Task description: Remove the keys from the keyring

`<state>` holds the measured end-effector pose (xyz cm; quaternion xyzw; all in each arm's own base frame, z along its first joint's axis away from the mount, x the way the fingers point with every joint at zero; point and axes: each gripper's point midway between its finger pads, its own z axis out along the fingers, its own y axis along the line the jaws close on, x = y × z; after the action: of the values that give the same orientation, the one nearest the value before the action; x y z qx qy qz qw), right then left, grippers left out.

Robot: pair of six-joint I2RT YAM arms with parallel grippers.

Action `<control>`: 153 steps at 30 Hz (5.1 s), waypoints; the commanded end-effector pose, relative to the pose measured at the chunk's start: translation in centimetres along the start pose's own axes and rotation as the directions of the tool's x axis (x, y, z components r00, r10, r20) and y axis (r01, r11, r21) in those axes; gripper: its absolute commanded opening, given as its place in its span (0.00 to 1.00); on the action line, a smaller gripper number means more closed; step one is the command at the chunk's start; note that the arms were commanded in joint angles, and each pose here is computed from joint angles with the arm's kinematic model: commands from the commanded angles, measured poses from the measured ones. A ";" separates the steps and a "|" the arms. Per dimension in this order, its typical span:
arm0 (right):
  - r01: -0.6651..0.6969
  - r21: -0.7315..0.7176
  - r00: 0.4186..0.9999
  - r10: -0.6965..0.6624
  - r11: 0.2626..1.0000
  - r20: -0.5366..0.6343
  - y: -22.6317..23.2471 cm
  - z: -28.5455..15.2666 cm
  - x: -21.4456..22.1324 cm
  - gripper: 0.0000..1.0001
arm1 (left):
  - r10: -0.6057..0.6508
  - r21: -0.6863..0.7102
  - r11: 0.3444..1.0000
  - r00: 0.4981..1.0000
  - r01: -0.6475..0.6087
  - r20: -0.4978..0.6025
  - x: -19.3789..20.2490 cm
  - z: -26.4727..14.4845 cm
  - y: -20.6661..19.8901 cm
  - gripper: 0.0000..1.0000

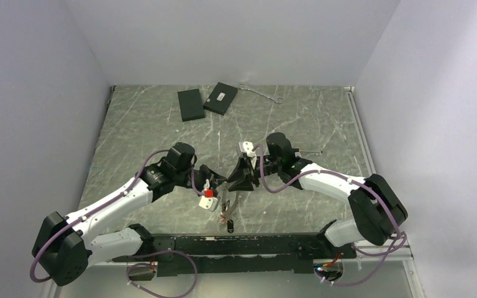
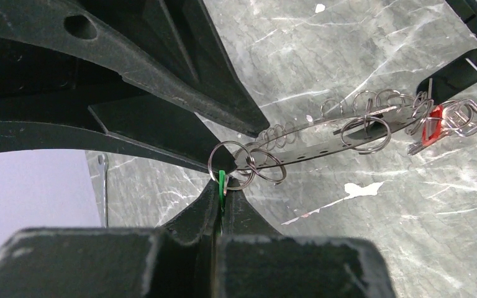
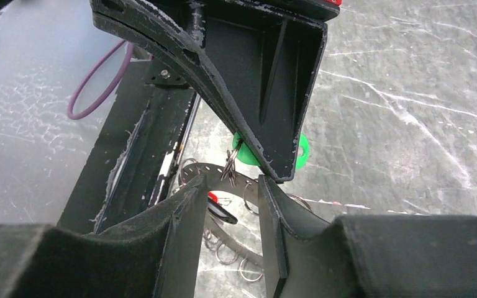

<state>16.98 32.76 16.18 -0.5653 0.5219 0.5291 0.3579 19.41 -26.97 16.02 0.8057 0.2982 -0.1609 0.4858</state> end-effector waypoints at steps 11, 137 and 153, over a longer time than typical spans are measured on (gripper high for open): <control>0.055 0.025 0.997 -0.056 0.998 0.055 -0.3 0.4 -0.1 0.38 | 0.019 -0.048 0.999 0.999 -0.018 0.030 -1.4 -0.5 1.9 0.00; 0.101 0.011 0.989 -0.102 0.995 0.105 -1.2 -1.9 -3.0 0.52 | 0.405 -0.121 0.905 0.913 -0.407 -0.042 -5.3 -1.0 4.4 0.00; 0.129 -0.056 0.986 -0.122 0.990 0.116 0.1 -0.8 -2.8 0.34 | 0.389 -0.125 0.912 0.920 -0.391 -0.042 -5.3 -1.0 4.4 0.00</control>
<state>17.40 32.11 17.61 -0.5586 0.4873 0.5523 0.3813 18.08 -28.78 19.81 0.8332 0.1677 -0.0443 0.5250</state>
